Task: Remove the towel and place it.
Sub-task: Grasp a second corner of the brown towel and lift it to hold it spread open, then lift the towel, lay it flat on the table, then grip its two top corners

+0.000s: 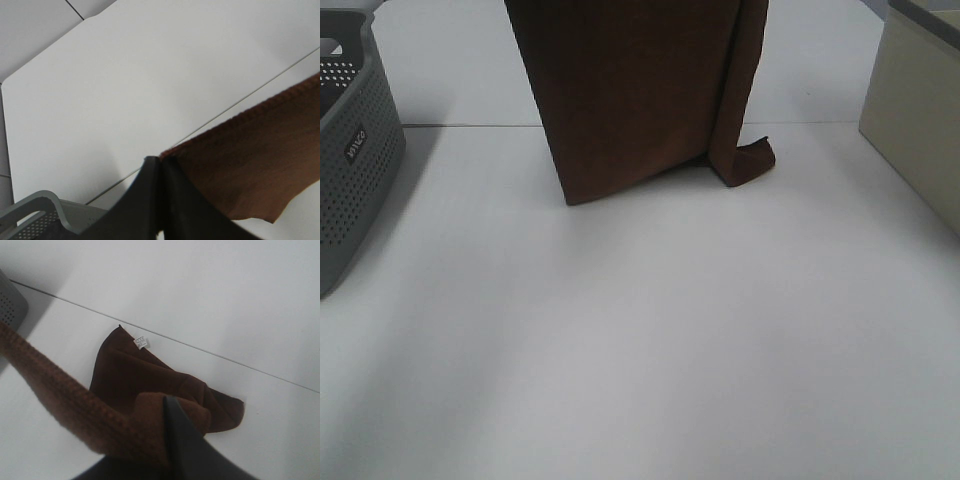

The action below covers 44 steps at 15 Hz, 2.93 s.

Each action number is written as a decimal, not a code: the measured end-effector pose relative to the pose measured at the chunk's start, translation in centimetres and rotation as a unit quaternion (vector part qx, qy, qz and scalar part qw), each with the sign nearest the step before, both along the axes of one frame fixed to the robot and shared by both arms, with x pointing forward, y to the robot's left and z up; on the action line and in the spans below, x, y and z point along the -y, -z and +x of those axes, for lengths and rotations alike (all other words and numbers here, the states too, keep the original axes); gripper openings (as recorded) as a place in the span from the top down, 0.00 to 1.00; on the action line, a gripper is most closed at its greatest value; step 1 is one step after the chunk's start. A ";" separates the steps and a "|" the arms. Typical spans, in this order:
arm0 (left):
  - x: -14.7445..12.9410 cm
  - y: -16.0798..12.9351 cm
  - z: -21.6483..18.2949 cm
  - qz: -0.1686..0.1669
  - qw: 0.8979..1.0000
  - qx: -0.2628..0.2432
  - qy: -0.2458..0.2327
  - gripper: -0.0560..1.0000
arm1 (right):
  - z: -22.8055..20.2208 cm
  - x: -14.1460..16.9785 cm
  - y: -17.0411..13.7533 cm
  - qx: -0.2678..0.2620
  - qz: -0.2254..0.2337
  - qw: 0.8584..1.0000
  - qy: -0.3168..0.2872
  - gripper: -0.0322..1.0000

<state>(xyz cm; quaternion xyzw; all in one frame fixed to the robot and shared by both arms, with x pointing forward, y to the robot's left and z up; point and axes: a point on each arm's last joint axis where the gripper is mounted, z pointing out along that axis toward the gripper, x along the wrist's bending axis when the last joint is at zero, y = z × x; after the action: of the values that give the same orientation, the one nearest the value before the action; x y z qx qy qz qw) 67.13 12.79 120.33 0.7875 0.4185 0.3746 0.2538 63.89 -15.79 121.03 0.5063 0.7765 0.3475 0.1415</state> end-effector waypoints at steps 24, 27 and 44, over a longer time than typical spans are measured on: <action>-5.4 9.5 -24.2 -0.106 0.925 -0.326 0.162 0.95 | -22.7 5.5 8.0 -0.232 0.018 0.972 0.017 0.96; -4.9 12.6 -25.7 -0.106 0.902 -0.384 0.168 0.95 | -25.5 6.2 11.7 -0.279 0.010 0.960 0.014 0.96; 1.5 23.9 -27.8 -0.004 0.805 -0.572 0.157 0.95 | -27.0 6.8 25.0 -0.523 -0.080 0.848 0.041 0.96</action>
<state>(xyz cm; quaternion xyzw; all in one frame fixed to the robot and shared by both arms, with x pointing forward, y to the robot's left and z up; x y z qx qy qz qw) 39.29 11.25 96.43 0.9133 0.3594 -0.1898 0.0269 36.92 -22.61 96.01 0.6312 0.7393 -0.0376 -0.2315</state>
